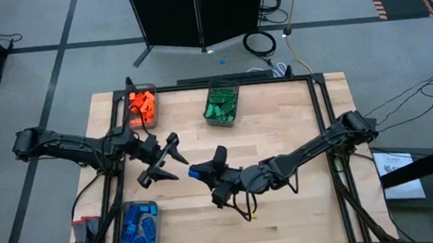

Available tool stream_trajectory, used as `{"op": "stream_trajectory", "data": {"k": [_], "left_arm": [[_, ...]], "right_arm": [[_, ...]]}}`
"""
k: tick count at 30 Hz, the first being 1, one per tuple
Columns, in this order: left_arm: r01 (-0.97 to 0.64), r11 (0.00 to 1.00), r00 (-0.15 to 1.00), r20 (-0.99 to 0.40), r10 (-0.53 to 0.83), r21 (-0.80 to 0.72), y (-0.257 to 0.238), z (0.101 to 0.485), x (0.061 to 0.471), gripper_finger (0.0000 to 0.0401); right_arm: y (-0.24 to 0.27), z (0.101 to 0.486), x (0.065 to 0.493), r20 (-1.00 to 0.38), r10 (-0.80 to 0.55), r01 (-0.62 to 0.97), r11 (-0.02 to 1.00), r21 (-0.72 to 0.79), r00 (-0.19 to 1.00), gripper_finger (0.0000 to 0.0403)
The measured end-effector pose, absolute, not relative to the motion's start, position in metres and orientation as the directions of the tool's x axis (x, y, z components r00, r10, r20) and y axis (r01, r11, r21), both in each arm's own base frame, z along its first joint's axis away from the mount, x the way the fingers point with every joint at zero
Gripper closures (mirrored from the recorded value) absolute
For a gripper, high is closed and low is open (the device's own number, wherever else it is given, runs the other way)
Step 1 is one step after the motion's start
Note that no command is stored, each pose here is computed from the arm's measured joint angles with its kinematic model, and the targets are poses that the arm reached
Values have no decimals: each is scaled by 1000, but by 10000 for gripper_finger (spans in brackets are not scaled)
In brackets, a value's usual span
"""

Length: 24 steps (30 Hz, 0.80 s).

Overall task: Sort blocks
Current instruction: Put the blue game piece into the bottom left black transparent bin

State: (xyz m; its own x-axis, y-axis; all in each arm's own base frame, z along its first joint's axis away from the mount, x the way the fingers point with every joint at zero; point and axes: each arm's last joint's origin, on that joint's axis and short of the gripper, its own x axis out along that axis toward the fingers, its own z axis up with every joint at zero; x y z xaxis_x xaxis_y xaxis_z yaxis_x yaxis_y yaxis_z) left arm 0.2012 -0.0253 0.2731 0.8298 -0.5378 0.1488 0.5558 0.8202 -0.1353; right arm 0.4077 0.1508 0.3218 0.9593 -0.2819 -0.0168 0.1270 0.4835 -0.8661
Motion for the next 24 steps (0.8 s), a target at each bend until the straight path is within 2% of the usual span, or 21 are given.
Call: {"op": "stream_trajectory", "data": {"k": [6,13,19,24], "left_arm": [[529,847,843,142,-519,-45,-25,272,202,136],[355,914,911,147,-385,194,-21,272,204,136],[271,865,928,124,-352,422,-26,269,205,136],[172,808,963,76,-258,563,-35,263,207,136]], "right_arm": [[152,321,407,-26,-286,122,488,-864,958,328],[152,319,407,-44,-283,115,518,-847,958,328],[150,319,408,-44,-285,114,515,-849,957,328],[144,319,410,-44,-302,123,513,-849,952,328]]}}
